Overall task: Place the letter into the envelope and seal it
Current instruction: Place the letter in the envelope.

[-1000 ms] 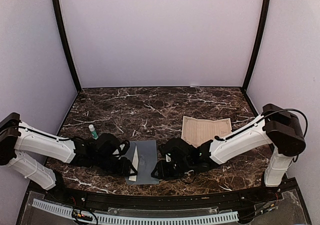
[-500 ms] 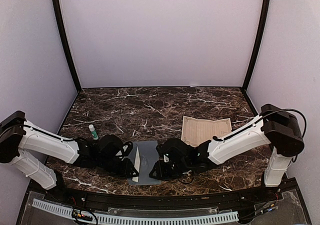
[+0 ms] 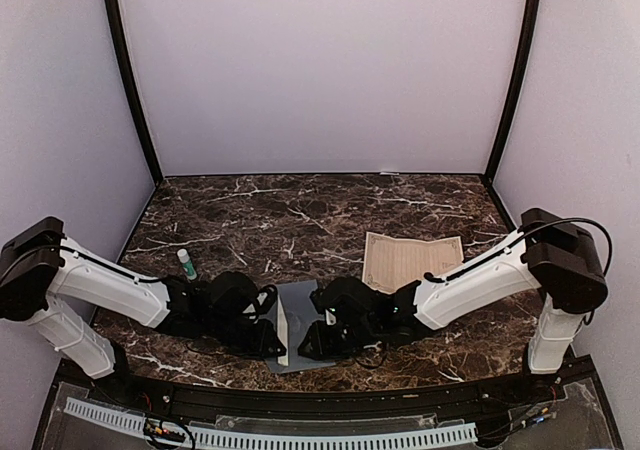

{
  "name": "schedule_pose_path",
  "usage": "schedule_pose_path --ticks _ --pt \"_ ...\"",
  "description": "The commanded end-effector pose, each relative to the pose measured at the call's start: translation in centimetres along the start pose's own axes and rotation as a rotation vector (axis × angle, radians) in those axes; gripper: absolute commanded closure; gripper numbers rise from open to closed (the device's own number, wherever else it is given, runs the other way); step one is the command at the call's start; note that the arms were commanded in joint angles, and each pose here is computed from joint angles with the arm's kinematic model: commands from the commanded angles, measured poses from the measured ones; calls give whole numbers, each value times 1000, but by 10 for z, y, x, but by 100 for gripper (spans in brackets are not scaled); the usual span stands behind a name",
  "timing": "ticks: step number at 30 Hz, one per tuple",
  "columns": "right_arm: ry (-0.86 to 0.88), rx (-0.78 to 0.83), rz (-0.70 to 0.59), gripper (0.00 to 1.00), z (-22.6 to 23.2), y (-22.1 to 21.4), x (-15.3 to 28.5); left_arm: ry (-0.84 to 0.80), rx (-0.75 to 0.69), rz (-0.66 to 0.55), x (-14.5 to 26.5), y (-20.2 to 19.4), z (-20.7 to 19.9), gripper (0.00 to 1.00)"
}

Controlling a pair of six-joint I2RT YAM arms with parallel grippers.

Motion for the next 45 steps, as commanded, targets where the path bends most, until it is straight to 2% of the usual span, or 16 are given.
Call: schedule_pose_path --ticks 1,4,8,12,20,29,45 --pt "-5 15 -47 69 9 3 8 78 -9 -7 6 -1 5 85" --pt "-39 20 -93 66 8 7 20 105 -11 -34 17 0 6 71" --pt "-96 27 -144 64 3 11 32 109 -9 -72 31 2 4 58" --pt "-124 27 -151 62 -2 10 35 93 5 -58 32 -2 4 54" --pt "-147 -4 -125 60 -15 4 31 32 19 -31 24 -6 0 55" --pt "-158 -6 -98 59 -19 1 21 42 14 16 15 -14 1 61" --pt "-156 -7 -80 60 -21 -1 16 49 -7 30 6 -13 -4 84"
Point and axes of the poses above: each gripper's point midway between its finger pads, its own x axis back along the fingers, its own z axis along the line the jaws close on, y = z × x, the point moved 7 cm from there along x, back along the fingers, and after that the axes turned 11 degrees about -x, right-handed, at the moved point
